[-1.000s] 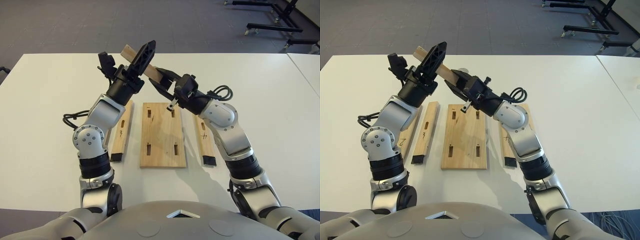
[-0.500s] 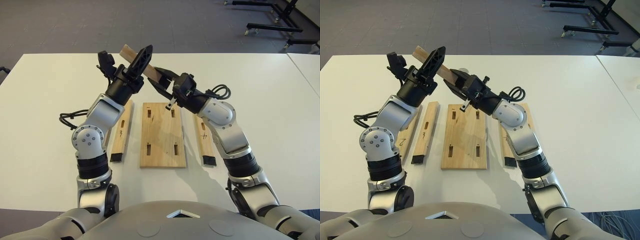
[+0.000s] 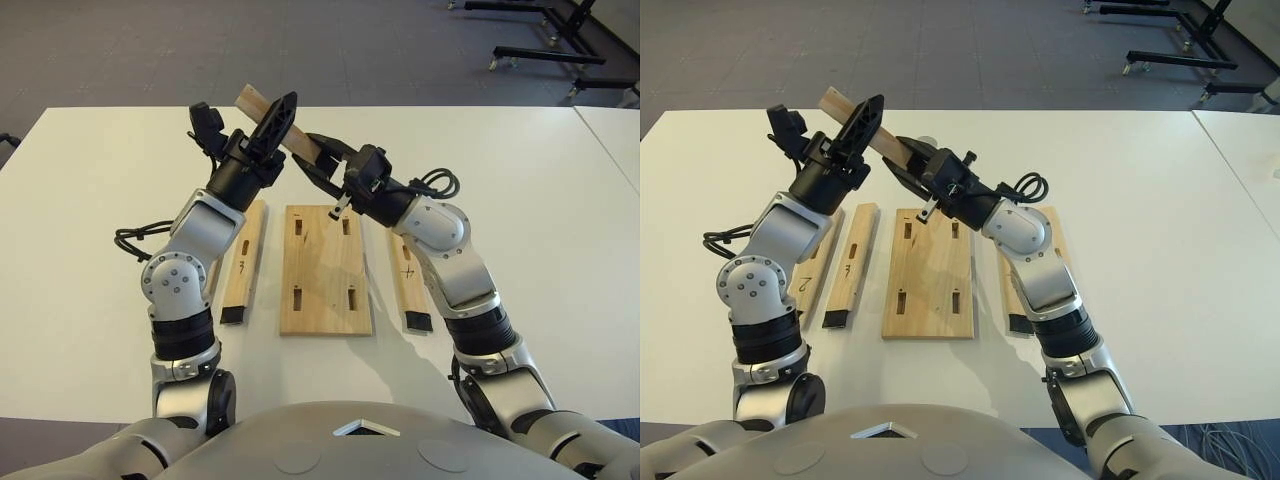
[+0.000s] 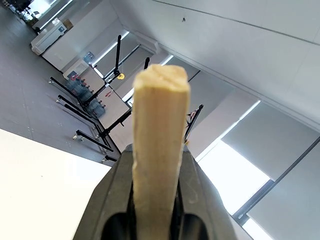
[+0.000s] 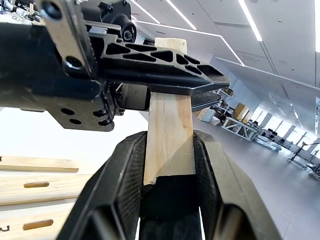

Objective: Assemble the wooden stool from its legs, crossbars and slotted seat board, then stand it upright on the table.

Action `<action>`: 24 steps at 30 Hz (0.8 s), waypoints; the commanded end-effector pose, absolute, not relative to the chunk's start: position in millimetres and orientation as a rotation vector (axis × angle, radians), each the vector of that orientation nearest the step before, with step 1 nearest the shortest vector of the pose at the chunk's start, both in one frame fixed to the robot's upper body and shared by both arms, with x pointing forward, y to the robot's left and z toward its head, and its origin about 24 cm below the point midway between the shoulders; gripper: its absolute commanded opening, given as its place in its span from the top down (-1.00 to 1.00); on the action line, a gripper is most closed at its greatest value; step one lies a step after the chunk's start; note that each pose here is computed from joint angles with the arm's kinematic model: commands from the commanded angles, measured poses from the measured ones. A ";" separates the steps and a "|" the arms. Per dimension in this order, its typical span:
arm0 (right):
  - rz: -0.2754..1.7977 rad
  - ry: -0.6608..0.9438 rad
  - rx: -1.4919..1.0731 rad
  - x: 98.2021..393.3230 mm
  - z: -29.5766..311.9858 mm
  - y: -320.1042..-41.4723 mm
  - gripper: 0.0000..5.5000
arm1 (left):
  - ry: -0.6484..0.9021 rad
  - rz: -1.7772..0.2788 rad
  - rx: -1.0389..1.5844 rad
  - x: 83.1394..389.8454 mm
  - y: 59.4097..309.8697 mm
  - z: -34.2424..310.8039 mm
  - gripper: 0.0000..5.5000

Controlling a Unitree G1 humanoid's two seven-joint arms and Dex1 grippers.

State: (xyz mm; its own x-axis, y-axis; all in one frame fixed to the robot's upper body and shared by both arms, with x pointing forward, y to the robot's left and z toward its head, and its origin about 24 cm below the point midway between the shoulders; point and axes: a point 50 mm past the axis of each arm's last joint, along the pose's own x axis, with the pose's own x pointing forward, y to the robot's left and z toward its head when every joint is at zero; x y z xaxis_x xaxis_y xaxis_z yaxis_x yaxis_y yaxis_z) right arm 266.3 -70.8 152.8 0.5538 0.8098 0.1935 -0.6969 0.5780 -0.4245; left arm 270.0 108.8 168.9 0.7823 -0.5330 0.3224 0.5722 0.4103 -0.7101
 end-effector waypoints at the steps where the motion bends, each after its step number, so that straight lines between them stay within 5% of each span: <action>1: 0.855 -0.344 -0.299 268.6 150.3 -82.9 0.53 | -0.046 -0.717 -0.836 265.2 106.5 168.2 0.85; 3: 0.847 -0.340 -0.285 268.8 151.7 -85.0 0.53 | -0.045 -0.713 -0.820 264.5 108.5 165.9 0.85; 11: 0.888 -0.276 -0.192 262.4 156.4 -98.9 -0.03 | -0.085 -0.646 -0.793 267.1 119.4 162.1 0.86; 18: 1.149 -0.133 0.100 231.2 169.5 -106.3 -0.50 | -0.150 -0.409 -0.641 266.3 164.6 154.3 0.86; 24: 0.798 -0.152 0.209 266.3 175.0 -136.3 -0.75 | -0.154 -0.275 -0.395 229.8 178.1 137.3 0.86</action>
State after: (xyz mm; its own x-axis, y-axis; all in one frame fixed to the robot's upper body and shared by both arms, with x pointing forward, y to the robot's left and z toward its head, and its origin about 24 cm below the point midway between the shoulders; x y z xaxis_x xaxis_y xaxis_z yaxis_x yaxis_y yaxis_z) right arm 252.5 -125.3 178.8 0.5792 0.7811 0.2332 -0.8147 0.5647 0.1317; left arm 242.6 176.1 141.3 0.9402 -0.2669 0.2119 0.3351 0.8370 -0.4325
